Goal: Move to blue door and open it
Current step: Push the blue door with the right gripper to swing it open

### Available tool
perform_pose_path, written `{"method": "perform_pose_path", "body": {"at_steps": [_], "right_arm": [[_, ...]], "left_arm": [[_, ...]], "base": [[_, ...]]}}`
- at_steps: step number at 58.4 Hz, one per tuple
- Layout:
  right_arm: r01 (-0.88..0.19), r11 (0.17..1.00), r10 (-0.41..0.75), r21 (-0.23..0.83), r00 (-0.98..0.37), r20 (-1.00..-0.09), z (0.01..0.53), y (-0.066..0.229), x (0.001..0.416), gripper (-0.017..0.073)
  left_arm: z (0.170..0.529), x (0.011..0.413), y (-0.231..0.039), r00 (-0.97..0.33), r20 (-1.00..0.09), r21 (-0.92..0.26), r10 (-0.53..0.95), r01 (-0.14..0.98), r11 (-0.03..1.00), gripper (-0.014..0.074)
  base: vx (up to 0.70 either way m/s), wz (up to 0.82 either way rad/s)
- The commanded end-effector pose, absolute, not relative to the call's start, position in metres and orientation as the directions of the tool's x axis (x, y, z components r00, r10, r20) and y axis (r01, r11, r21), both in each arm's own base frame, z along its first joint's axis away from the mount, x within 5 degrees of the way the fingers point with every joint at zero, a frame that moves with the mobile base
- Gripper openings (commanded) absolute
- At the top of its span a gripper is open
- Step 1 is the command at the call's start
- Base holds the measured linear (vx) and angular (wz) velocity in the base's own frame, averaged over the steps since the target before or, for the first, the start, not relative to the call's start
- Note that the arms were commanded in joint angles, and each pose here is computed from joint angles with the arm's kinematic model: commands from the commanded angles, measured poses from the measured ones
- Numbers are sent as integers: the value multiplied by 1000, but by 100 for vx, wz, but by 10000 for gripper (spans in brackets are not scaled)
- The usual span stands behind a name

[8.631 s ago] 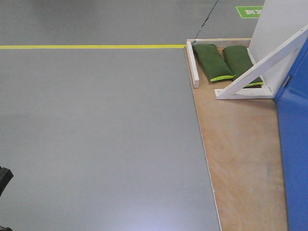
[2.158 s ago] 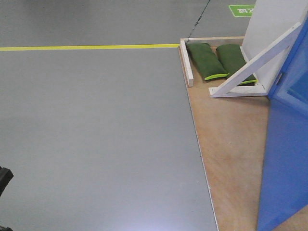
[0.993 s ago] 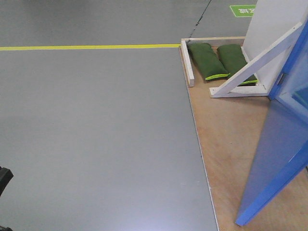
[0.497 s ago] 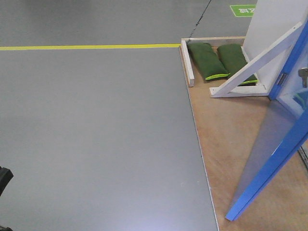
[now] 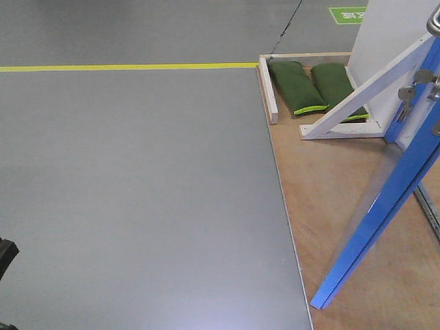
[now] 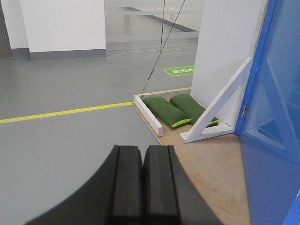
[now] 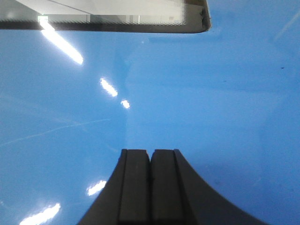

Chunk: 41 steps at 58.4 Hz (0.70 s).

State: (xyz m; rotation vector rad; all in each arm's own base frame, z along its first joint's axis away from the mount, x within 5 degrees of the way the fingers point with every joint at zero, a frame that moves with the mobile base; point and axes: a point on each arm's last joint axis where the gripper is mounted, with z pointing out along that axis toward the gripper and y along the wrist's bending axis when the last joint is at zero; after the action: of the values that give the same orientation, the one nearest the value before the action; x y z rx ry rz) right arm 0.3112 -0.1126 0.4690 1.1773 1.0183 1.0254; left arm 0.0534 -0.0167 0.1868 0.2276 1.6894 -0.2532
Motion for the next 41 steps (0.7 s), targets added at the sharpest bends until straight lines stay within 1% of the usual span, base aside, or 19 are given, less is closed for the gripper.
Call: {"method": "perform_pose_path", "body": {"at_steps": [1, 15, 41], "right_arm": [[-136, 97, 986, 986, 147, -77, 485, -93, 308, -1], [-109, 76, 997, 991, 39, -72, 473, -64, 329, -1], [-63, 57, 996, 996, -69, -61, 455, -32, 352, -1]], "left_arm": [[204, 52, -17, -18, -999, -47, -44, 302, 952, 73], [204, 52, -17, -18, -999, -47, -44, 302, 952, 73], [204, 52, -17, -18, -999, -47, -44, 302, 952, 73]], "base": [[0, 0], [0, 0], [0, 0]]}}
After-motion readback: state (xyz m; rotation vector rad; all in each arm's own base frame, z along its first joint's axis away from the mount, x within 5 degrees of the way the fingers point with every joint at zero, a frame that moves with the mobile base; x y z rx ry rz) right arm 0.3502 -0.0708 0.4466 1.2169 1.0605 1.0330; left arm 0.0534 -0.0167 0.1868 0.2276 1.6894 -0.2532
